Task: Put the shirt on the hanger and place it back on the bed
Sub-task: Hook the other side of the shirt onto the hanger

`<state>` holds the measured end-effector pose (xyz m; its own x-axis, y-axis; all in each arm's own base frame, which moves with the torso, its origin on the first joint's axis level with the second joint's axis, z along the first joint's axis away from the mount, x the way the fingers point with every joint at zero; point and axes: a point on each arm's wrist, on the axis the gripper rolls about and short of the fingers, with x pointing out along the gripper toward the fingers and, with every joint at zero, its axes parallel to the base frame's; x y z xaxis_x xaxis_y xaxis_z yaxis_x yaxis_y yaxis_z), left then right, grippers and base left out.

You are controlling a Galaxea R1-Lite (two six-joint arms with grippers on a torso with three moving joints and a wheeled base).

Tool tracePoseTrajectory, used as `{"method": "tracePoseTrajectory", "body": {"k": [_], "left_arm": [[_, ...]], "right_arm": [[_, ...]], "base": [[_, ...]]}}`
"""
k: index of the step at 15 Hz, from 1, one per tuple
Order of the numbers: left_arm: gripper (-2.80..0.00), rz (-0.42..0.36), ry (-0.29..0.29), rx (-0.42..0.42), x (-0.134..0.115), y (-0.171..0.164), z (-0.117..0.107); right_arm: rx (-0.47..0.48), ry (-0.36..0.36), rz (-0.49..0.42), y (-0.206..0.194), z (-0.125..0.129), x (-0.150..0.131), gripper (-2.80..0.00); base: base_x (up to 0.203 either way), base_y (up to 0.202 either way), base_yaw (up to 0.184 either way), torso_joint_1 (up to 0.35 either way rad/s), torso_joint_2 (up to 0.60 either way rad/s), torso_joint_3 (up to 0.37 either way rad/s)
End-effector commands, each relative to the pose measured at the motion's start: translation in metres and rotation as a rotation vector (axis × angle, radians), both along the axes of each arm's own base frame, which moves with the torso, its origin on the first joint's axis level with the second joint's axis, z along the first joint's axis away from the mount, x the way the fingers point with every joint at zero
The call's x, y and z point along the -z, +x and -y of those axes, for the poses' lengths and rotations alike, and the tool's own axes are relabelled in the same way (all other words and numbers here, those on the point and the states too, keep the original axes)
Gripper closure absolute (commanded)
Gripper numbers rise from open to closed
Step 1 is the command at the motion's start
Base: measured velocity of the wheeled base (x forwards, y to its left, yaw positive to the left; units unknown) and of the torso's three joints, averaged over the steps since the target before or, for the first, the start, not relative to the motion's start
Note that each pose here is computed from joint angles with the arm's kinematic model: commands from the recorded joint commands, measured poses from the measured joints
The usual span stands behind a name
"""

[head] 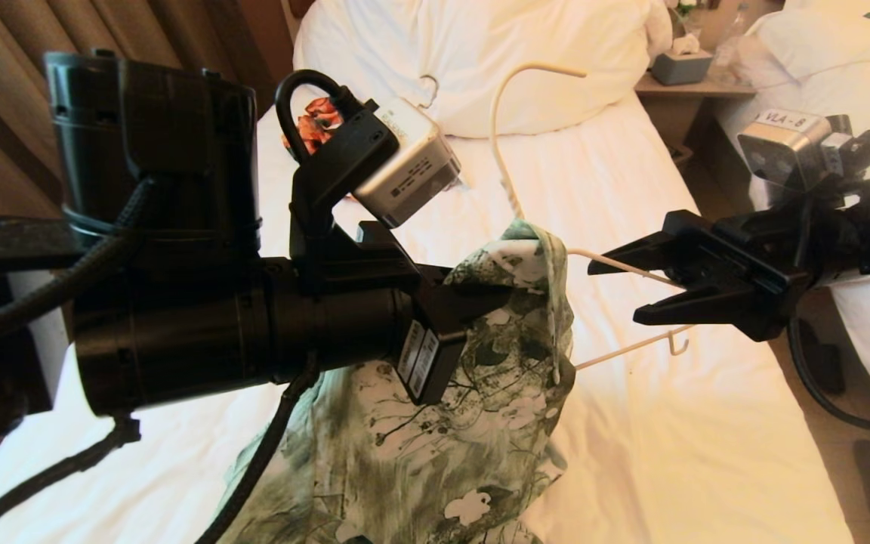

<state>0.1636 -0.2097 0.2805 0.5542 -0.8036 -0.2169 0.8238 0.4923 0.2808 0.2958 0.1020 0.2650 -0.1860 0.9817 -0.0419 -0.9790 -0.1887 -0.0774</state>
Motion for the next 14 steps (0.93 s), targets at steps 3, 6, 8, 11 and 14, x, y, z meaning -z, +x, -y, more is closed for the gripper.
{"method": "tracePoseTrajectory", "body": {"k": [3, 6, 8, 11, 14], "left_arm": [[0.0, -0.016, -0.007, -0.018, 0.001, 0.003, -0.003], [0.0, -0.025, -0.013, -0.02, 0.001, 0.003, -0.003], [0.0, -0.024, -0.015, -0.02, 0.001, 0.002, -0.004], [0.0, -0.028, -0.013, -0.036, 0.003, 0.003, -0.009], [0.0, -0.014, -0.031, -0.049, -0.002, 0.003, -0.014]], "right_arm": [[0.099, -0.013, -0.115, -0.012, 0.034, -0.016, -2.8], [0.202, -0.014, -0.193, -0.013, 0.063, -0.017, -2.8], [0.262, -0.013, -0.282, -0.014, 0.081, -0.016, -2.8], [0.332, -0.008, -0.34, -0.027, 0.098, -0.015, -2.8], [0.423, -0.045, -0.423, -0.035, 0.103, -0.008, -2.8]], "base": [[0.0, 0.0, 0.0, 0.0, 0.0, 0.0], [0.0, 0.0, 0.0, 0.0, 0.0, 0.0], [0.0, 0.0, 0.0, 0.0, 0.0, 0.0], [0.0, 0.0, 0.0, 0.0, 0.0, 0.0], [0.0, 0.0, 0.0, 0.0, 0.0, 0.0]]}}
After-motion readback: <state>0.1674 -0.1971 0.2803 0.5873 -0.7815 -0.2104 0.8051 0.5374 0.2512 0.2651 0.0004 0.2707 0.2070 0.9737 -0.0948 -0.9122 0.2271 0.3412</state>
